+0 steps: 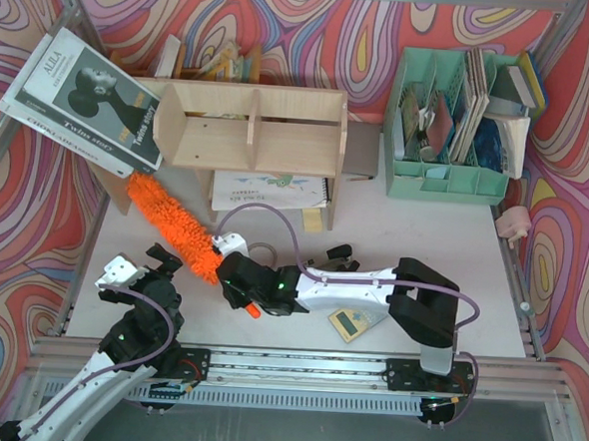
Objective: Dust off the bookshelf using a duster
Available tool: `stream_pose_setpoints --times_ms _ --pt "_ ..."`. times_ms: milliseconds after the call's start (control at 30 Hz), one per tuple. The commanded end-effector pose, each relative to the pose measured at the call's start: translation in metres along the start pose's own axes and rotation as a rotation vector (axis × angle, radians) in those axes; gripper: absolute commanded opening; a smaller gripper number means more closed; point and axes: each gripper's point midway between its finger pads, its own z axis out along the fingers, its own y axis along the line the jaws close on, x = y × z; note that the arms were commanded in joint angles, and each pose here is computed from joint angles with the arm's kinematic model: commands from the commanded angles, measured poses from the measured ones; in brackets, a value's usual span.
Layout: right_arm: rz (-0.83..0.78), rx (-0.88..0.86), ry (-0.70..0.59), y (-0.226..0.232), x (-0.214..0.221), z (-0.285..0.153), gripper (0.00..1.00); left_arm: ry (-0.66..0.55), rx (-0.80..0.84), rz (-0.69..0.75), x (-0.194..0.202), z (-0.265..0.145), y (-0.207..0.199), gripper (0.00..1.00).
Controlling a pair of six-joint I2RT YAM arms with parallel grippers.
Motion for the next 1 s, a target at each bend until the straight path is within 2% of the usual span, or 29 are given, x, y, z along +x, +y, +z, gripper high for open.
stream_pose_setpoints --times_ms 0,133,367,467,967 --pt "0.020 -0.034 -0.031 0.008 -0.013 0.001 0.00 -0.001 -0.001 0.007 0.004 0.001 0.001 0.98" --pt "0.013 -0.017 -0.090 0.007 -0.034 -0.009 0.00 -0.001 -0.001 0.006 0.004 0.001 0.001 0.99" --pt "0.060 -0.047 -0.267 0.017 -0.097 -0.051 0.00 0.000 -0.001 0.008 0.004 0.001 0.001 0.98" --pt "0.067 -0.039 -0.293 0.015 -0.104 -0.056 0.00 0.000 -0.001 0.009 0.004 0.001 0.001 0.98" --pt "0.106 -0.007 -0.043 0.011 -0.027 -0.002 0.00 -0.002 -0.005 0.006 0.004 0.001 0.002 0.98"
